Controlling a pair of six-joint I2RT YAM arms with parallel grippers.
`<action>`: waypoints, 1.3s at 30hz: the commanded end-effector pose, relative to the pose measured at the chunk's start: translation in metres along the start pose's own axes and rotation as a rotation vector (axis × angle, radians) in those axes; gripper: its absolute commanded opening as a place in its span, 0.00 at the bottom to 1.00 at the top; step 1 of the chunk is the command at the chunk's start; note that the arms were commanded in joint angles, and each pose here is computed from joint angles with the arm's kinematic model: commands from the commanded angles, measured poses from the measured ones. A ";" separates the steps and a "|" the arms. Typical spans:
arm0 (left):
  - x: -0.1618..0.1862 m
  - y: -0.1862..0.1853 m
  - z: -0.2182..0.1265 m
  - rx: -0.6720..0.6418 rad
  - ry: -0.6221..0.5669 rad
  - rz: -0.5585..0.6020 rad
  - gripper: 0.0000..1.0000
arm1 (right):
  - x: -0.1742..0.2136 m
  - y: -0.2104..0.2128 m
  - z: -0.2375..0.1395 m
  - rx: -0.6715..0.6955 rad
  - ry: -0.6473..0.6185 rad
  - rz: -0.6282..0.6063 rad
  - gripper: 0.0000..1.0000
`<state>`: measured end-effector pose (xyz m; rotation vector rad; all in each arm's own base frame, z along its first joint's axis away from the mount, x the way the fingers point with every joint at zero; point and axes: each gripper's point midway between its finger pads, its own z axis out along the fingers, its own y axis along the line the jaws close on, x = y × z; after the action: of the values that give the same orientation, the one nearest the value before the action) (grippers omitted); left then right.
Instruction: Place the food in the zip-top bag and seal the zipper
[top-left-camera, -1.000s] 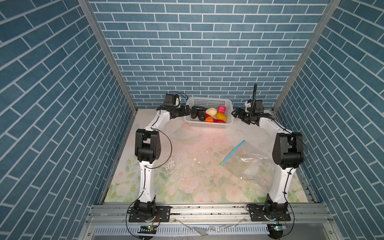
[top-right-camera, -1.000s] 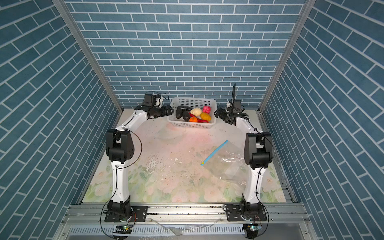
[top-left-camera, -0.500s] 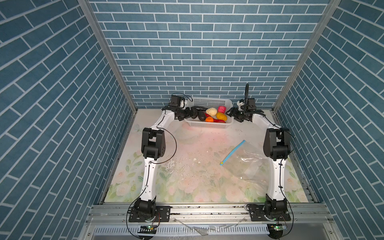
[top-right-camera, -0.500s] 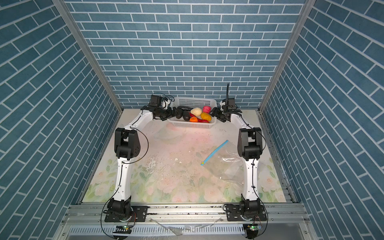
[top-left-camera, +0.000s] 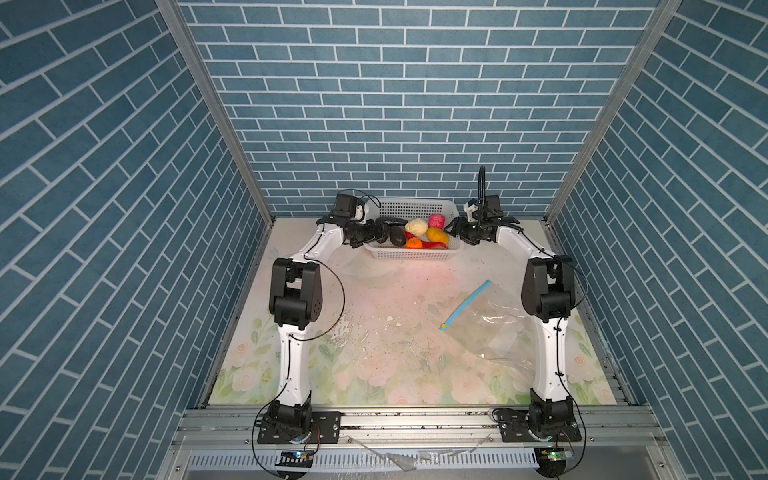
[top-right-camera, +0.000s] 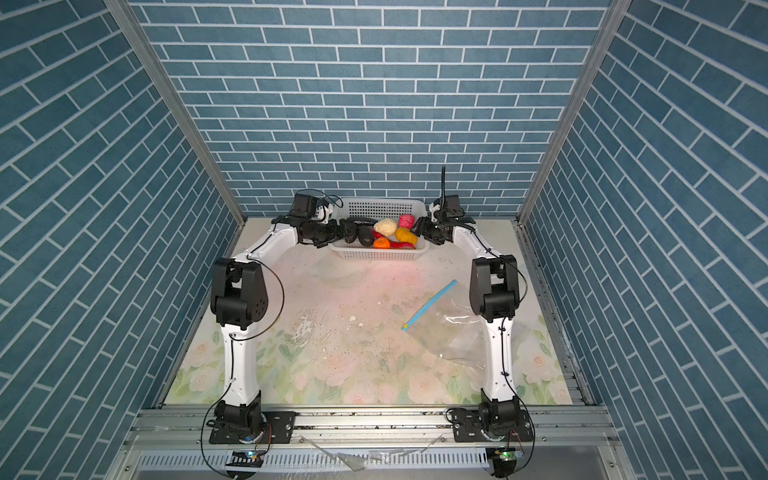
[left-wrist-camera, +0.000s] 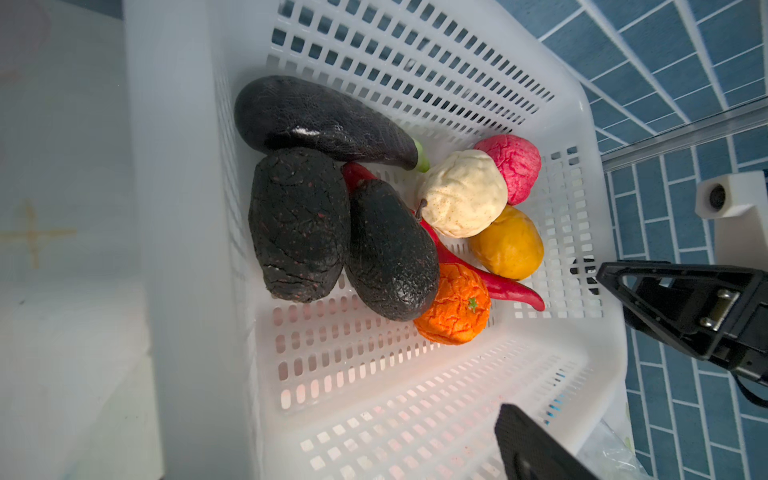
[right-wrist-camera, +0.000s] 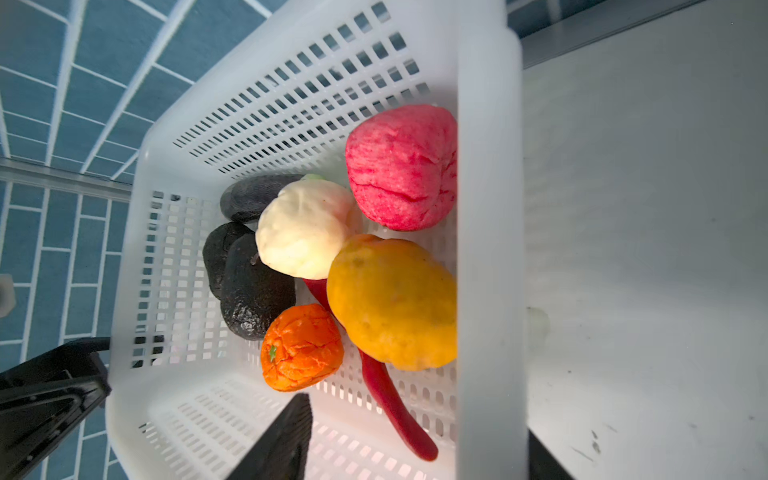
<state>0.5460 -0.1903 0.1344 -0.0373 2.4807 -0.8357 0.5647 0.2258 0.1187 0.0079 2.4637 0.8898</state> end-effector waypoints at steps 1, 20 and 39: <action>-0.004 -0.027 -0.022 0.051 -0.057 0.068 0.93 | 0.014 0.055 -0.012 -0.072 0.023 -0.093 0.65; 0.037 0.027 -0.043 -0.079 -0.066 -0.031 0.95 | 0.058 0.056 -0.028 0.030 0.050 -0.069 0.66; 0.106 -0.027 -0.096 -0.105 -0.041 0.091 0.98 | 0.117 -0.025 -0.175 0.591 -0.069 0.057 0.87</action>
<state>0.4293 -0.1591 0.1686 -0.0867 2.4195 -0.6564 0.4160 0.1573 0.1736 0.2014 2.5265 0.3346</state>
